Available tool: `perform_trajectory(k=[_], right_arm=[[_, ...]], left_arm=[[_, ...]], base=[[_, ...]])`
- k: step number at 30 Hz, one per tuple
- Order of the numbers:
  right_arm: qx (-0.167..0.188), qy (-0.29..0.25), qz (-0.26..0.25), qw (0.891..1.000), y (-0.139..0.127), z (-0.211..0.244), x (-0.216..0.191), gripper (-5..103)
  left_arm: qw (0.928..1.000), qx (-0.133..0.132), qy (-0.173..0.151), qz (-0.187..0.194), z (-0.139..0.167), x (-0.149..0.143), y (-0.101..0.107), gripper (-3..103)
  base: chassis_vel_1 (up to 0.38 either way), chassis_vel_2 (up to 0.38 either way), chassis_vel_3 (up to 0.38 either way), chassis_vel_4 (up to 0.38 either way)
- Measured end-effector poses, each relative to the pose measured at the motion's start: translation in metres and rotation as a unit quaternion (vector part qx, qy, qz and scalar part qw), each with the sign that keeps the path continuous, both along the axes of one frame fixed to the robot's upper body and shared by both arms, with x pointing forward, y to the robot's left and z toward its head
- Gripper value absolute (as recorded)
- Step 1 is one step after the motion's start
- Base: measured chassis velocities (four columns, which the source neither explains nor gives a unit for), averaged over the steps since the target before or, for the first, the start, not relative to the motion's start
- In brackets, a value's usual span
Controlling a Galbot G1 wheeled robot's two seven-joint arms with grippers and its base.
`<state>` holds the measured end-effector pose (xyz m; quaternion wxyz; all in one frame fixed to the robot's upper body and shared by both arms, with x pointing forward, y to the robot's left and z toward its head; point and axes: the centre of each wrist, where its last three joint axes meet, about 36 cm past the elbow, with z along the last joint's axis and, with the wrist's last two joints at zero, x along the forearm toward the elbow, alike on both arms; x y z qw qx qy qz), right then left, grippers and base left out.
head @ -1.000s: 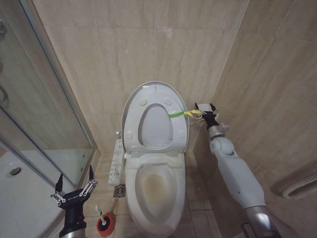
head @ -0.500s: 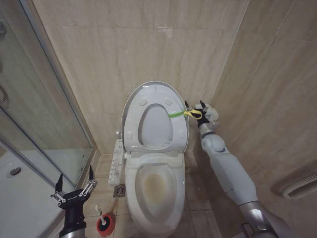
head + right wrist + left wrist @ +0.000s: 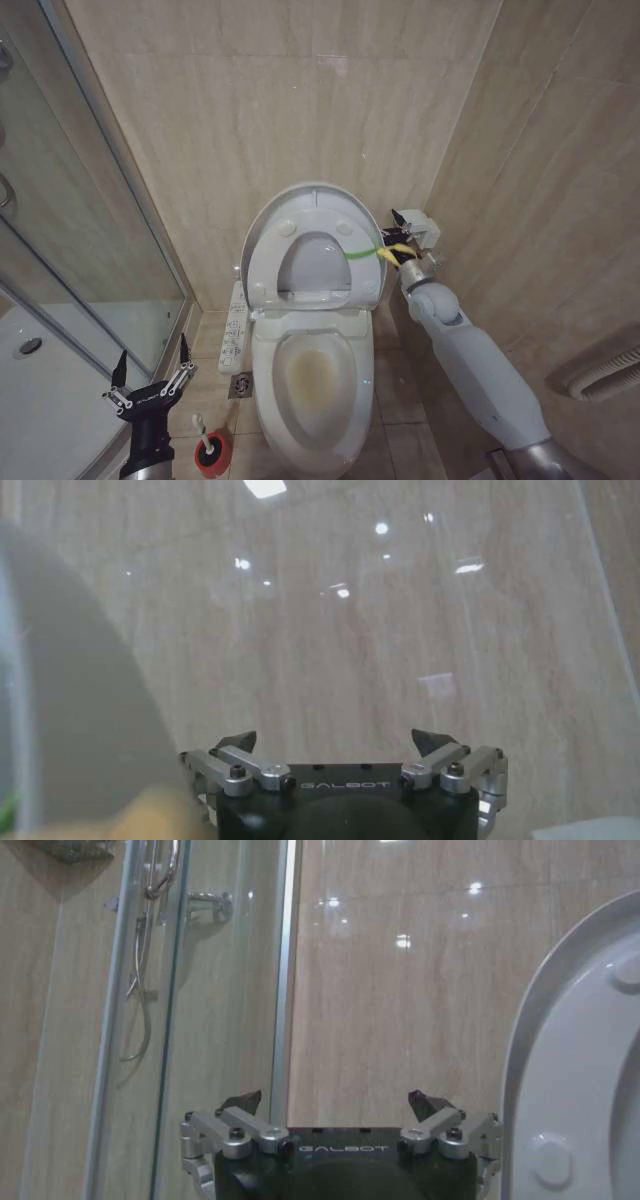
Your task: Open the toilet lid, clean the toilet bowl with a toilet brush, close the toilet lid, and flush.
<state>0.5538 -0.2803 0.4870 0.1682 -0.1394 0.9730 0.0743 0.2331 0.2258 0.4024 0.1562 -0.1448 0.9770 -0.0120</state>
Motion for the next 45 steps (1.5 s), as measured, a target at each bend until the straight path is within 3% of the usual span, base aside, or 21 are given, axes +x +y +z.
perform_trajectory(k=[19, 27, 39, 45], right_arm=[[0.018, 0.032, -0.012, 0.999, -0.026, -0.03, -0.109, 100], [0.024, 0.038, -0.034, 0.998, -0.033, -0.033, -0.134, 100], [0.012, 0.077, -0.151, 0.986, -0.05, -0.03, -0.156, 100], [0.006, 0.085, -0.18, 0.98, -0.061, -0.029, -0.166, 100]], left_arm=[[1.0, 0.0, 0.0, 0.0, 0.0, 0.0, 0.0, 99], [1.0, 0.0, 0.0, 0.0, 0.0, 0.0, 0.0, 99], [1.0, 0.0, 0.0, 0.0, 0.0, 0.0, 0.0, 99], [1.0, 0.0, 0.0, 0.0, 0.0, 0.0, 0.0, 99]], base=[[0.0, 0.0, 0.0, 0.0], [0.0, 0.0, 0.0, 0.0], [0.0, 0.0, 0.0, 0.0], [0.0, 0.0, 0.0, 0.0]])
